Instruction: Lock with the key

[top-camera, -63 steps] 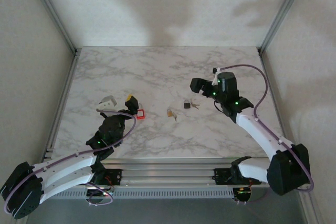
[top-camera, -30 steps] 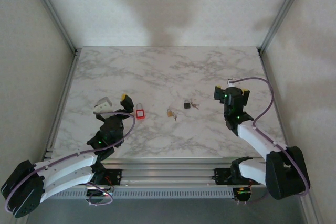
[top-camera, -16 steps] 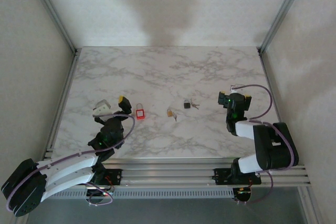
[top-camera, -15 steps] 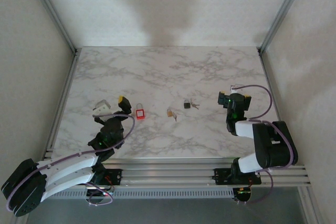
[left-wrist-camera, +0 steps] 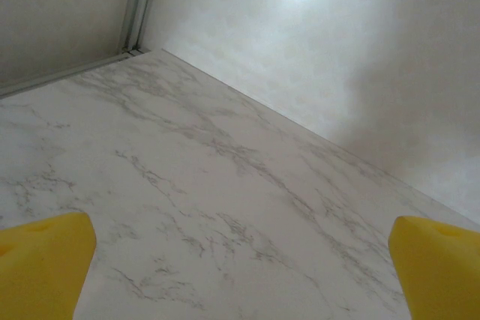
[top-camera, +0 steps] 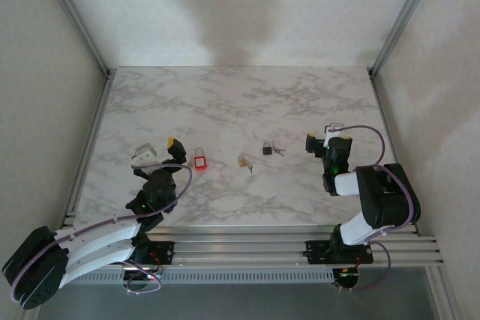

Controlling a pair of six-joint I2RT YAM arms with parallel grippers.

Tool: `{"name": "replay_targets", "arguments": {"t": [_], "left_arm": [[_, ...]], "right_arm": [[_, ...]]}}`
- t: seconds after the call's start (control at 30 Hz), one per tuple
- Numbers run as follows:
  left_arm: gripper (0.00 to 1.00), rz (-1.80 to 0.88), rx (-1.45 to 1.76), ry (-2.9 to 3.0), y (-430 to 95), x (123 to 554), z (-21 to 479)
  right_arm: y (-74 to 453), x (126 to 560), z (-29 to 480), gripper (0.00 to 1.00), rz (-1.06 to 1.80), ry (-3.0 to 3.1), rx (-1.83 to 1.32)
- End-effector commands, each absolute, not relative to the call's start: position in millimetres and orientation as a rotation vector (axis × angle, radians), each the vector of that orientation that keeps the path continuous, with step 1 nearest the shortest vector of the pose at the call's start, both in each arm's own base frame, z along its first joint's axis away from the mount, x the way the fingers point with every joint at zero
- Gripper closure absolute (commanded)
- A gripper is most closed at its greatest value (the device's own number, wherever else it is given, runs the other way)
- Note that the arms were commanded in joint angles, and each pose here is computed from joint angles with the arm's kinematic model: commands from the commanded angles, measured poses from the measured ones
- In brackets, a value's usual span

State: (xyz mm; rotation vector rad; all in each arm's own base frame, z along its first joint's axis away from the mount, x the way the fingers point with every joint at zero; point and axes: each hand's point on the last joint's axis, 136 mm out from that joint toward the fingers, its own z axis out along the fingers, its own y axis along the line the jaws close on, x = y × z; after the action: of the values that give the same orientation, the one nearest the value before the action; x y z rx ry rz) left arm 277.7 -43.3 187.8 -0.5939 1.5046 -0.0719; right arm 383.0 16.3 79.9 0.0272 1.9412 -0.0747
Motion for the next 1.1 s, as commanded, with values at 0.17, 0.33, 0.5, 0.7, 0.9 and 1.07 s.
{"name": "replay_targets", "arguments": {"t": [0.17, 0.33, 0.5, 0.7, 0.9, 1.07], "left_arm": [[0.00, -0.029, -0.583, 1.503, -34, 284, 176], [0.00, -0.044, -0.616, 1.474, -29, 280, 185], [0.00, -0.027, -0.666, 1.427, -15, 280, 202], [0.00, 0.050, -0.668, 1.488, 5, 302, 205], [0.00, 0.103, -0.608, 1.587, 22, 330, 184], [0.00, 0.141, -0.540, 1.624, 42, 343, 182]], "right_arm": [[26, 387, 88, 0.01, -0.023, 1.910, -0.039], [33, 379, 92, 0.01, 0.006, 1.863, -0.081], [30, 384, 88, 0.01, -0.005, 1.900, -0.061], [21, 393, 85, 0.01, 0.021, 1.952, -0.016], [15, 394, 85, 0.01, 0.002, 1.956, 0.022], [15, 394, 85, 0.01, 0.000, 1.954, 0.026]]}}
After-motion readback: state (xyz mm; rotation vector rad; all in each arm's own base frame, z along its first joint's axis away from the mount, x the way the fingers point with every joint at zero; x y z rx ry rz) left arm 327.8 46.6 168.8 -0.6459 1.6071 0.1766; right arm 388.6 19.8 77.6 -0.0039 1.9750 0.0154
